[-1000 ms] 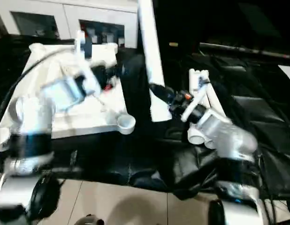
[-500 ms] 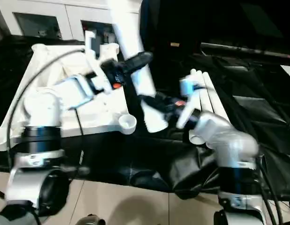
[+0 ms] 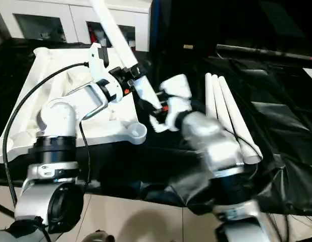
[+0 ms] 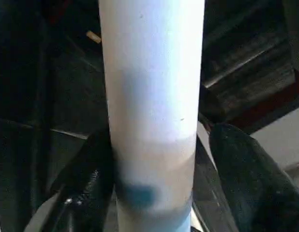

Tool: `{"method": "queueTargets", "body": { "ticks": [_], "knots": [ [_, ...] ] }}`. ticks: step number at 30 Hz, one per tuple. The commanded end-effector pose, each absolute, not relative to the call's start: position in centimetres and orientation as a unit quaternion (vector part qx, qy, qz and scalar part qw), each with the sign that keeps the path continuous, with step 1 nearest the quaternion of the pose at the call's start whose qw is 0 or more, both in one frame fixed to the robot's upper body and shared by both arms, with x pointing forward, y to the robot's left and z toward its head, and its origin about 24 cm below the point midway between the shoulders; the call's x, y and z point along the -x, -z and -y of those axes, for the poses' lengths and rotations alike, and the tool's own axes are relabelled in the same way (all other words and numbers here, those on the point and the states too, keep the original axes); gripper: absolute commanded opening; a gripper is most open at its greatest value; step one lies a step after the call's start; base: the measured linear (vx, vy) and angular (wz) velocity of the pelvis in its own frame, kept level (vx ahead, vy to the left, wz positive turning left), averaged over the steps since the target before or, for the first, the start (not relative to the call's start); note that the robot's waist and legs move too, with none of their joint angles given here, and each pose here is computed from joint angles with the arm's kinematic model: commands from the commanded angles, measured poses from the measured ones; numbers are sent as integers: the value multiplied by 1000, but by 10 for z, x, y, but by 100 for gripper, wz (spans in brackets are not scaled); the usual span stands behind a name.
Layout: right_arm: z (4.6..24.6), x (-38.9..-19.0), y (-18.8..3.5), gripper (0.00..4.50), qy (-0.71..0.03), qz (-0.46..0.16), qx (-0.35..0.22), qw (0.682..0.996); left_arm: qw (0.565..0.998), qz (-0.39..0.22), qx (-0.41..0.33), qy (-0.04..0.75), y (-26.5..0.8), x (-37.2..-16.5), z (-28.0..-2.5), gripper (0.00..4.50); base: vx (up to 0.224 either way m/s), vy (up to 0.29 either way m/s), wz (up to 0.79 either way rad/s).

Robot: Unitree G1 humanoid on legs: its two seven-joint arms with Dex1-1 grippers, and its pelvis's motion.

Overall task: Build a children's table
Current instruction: Pick table leg

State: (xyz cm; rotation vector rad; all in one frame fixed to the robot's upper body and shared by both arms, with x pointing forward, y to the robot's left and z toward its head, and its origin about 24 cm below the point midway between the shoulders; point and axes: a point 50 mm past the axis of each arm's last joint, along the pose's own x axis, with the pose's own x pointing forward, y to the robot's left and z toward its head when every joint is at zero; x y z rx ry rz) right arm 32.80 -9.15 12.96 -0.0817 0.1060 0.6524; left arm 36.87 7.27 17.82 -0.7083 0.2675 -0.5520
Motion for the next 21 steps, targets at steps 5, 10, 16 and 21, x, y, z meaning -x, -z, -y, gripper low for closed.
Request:
{"method": "queueTargets", "body": {
  "ticks": [5,10,16,21],
  "knots": [
    [93,-334,-126,188,-286,-56,60,955,899,-118,334,259,-189,-371,-67,268,0,0,0],
    [92,-334,-126,188,-287,-54,69,954,894,-116,346,262,-188,-371,-65,214,0,0,0],
    [90,-334,-126,188,-293,-51,71,952,887,-114,350,279,-189,-368,-62,191,0,0,0],
    [88,-332,-129,244,-307,-42,68,948,885,-111,350,287,-188,-367,-61,188,0,0,0]
  ]
}}
